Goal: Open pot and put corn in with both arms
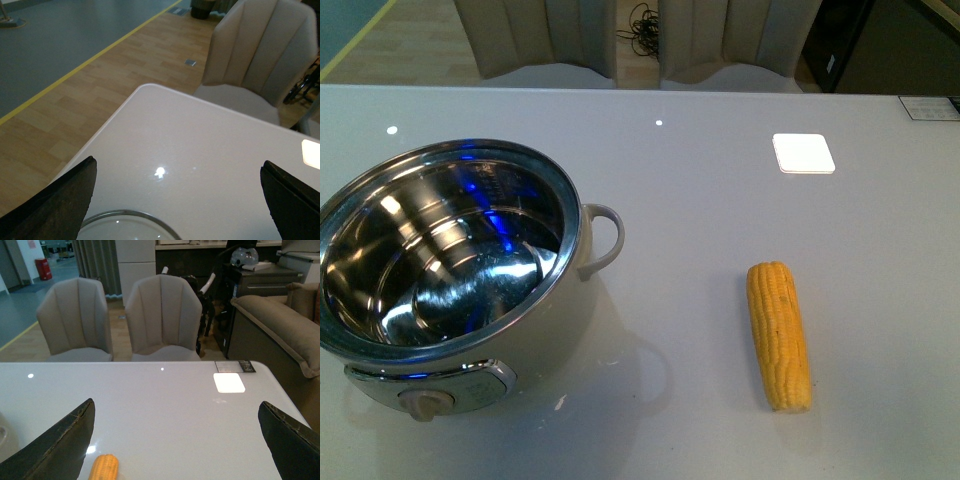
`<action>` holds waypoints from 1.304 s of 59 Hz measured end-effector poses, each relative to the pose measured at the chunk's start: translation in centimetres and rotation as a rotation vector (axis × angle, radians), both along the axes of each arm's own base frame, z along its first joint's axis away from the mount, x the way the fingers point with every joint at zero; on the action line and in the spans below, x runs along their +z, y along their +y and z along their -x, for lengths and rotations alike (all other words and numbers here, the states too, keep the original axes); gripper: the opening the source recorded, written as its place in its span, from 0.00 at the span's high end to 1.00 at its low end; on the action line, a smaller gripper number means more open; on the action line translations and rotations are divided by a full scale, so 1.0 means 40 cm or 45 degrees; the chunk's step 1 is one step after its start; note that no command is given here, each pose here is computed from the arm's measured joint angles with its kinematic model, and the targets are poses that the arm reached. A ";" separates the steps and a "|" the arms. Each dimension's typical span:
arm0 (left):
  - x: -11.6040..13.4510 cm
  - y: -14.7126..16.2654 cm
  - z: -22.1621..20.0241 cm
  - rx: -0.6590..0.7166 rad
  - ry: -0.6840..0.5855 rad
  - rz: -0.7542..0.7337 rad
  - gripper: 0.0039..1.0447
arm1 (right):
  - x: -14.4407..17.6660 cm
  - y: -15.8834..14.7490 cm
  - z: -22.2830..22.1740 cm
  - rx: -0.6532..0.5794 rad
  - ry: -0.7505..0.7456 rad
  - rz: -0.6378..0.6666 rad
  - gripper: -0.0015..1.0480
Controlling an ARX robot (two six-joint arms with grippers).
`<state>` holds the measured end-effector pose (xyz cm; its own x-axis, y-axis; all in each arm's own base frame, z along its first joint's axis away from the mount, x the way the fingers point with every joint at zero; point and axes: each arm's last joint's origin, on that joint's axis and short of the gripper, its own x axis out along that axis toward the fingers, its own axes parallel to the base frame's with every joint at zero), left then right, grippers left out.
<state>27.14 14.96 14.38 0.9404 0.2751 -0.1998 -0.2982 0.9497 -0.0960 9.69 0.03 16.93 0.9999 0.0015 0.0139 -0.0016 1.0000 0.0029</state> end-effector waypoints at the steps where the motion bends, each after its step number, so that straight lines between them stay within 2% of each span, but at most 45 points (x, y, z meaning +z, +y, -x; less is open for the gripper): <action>1: 0.006 -0.006 0.002 -0.004 -0.005 0.001 0.07 | 0.000 0.000 0.000 0.000 0.000 0.000 0.09; 9: 0.074 -0.088 0.034 -0.046 -0.086 0.024 0.07 | 0.000 0.000 0.000 0.000 0.000 0.000 0.09; 26: 0.153 -0.244 0.146 -0.128 -0.210 0.104 0.07 | 0.000 0.000 0.000 0.000 0.000 0.000 0.09; 43: 0.152 -0.307 0.291 -0.142 -0.235 0.159 0.07 | 0.000 0.000 0.000 0.000 0.000 0.000 0.09; 58: 0.138 -0.320 0.330 -0.163 -0.241 0.185 0.07 | 0.000 0.000 0.000 0.000 0.000 0.000 0.09; 59: 0.136 -0.321 0.331 -0.181 -0.240 0.179 0.07 | 0.000 0.000 0.000 0.000 0.000 0.000 0.09; 62: 0.126 -0.329 0.339 -0.323 -0.254 0.042 0.21 | 0.000 0.000 0.000 0.000 0.000 0.000 0.09; 64: 0.118 -0.335 0.344 -0.354 -0.248 -0.030 0.29 | 0.000 0.000 0.000 0.000 0.000 0.000 0.09; 77: 0.098 -0.362 0.364 -0.335 -0.234 -0.133 0.67 | 0.000 0.000 0.000 0.000 0.000 0.000 0.09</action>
